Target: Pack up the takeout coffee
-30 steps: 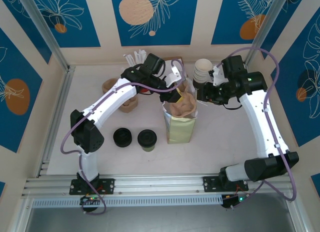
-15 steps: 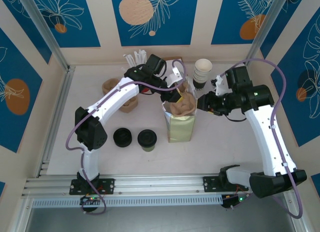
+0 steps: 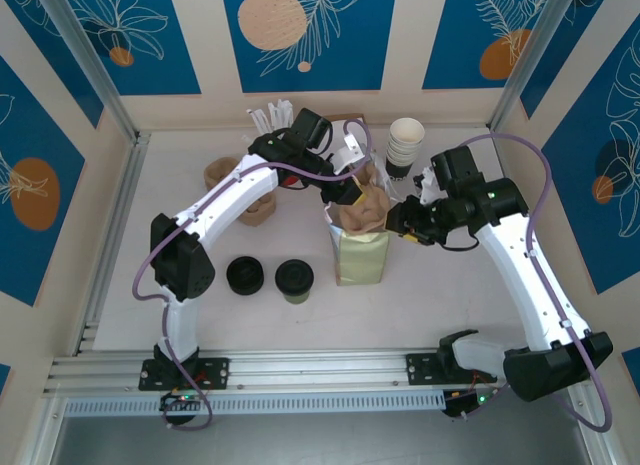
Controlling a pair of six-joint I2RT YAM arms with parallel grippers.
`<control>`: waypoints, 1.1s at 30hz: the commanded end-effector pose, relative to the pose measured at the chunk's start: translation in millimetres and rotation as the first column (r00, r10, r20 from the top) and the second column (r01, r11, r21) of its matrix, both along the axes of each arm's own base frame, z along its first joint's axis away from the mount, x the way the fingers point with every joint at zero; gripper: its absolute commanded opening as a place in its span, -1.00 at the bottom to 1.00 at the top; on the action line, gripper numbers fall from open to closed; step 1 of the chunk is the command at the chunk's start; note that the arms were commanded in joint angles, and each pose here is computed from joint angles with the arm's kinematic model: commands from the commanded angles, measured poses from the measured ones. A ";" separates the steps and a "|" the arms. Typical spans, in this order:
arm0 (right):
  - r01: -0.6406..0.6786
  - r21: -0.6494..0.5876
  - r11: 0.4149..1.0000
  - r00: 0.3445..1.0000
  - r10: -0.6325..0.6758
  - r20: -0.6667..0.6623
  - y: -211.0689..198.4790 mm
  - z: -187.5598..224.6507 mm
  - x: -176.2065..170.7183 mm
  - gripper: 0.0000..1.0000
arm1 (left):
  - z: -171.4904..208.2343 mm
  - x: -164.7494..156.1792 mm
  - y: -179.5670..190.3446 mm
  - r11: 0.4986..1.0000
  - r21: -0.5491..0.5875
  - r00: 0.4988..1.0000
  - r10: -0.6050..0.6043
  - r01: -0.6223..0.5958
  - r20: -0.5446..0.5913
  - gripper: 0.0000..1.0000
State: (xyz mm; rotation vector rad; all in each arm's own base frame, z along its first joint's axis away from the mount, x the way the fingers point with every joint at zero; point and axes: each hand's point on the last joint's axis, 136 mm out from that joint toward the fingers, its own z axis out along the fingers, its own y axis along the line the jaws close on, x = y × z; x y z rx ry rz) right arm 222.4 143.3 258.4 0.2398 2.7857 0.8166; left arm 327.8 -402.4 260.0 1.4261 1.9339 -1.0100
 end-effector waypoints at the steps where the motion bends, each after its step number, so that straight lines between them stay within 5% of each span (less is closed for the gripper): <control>1: -0.006 0.019 1.000 1.000 0.006 -0.027 7.2 -4.4 -6.7 -0.20 | 2.7 6.6 -2.3 1.000 -0.024 1.000 0.003 -0.003 -0.008 -0.55; 15: -0.256 0.028 0.966 0.962 0.252 0.104 26.7 8.9 -35.6 -0.25 | -3.2 11.7 -0.6 1.000 -0.006 1.000 0.019 -0.019 -0.008 -0.57; 33: 0.023 0.072 0.997 0.976 -0.038 0.214 -16.9 55.4 43.3 -0.23 | -5.4 -3.3 9.0 0.997 0.083 0.999 -0.008 0.004 0.048 -0.57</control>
